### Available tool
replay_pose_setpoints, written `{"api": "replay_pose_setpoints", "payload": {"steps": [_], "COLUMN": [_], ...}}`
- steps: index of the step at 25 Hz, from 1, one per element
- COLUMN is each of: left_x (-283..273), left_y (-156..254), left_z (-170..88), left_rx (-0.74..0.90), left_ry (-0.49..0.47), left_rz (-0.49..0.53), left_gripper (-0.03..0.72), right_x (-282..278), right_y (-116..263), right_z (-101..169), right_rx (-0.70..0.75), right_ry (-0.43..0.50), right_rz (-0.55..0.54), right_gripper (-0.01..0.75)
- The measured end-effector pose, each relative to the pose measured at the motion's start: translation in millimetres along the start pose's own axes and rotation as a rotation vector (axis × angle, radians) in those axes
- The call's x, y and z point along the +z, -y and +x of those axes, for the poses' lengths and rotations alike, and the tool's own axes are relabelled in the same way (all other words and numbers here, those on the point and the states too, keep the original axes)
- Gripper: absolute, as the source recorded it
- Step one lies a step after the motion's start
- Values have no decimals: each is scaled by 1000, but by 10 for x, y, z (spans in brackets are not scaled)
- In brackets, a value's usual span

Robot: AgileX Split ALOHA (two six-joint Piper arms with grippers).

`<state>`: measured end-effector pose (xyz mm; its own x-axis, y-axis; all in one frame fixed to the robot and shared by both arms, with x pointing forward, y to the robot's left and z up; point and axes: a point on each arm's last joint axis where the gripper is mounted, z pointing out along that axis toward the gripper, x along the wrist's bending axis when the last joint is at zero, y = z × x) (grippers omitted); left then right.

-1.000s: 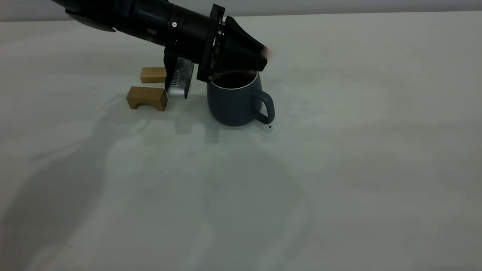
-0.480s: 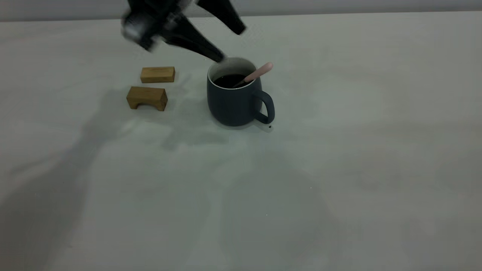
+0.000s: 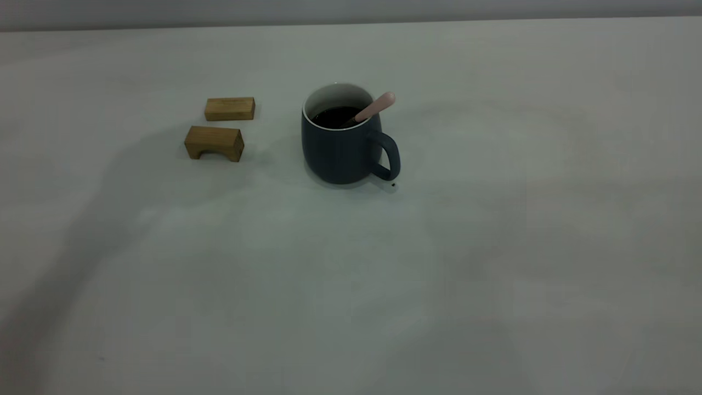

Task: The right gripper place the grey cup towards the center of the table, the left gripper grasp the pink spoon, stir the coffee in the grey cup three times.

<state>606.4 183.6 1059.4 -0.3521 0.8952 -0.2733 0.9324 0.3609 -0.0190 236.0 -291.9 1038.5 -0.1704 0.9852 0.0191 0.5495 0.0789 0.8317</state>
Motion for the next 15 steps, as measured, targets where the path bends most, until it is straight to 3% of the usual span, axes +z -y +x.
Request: {"api": "replay_pose_setpoints", "payload": {"steps": [4, 8, 12, 15], "left_x": [-599, -1169, -1413, -1370], "left_y": [215, 623, 1208, 1639], "left_z": [86, 231, 575, 945], "left_rx": [152, 420, 695, 798], "left_ry": [-49, -81, -91, -98], "left_rz": [-205, -370, -415, -424], "left_gripper": [366, 365, 365, 365], "right_x": [0, 0, 0, 0], "right_y": [0, 0, 0, 0], "right_z": [0, 0, 0, 0], "right_rx": [0, 0, 0, 0], "right_ry": [0, 0, 0, 0], "right_rz": [0, 0, 0, 0], "right_gripper": [438, 438, 438, 438]}}
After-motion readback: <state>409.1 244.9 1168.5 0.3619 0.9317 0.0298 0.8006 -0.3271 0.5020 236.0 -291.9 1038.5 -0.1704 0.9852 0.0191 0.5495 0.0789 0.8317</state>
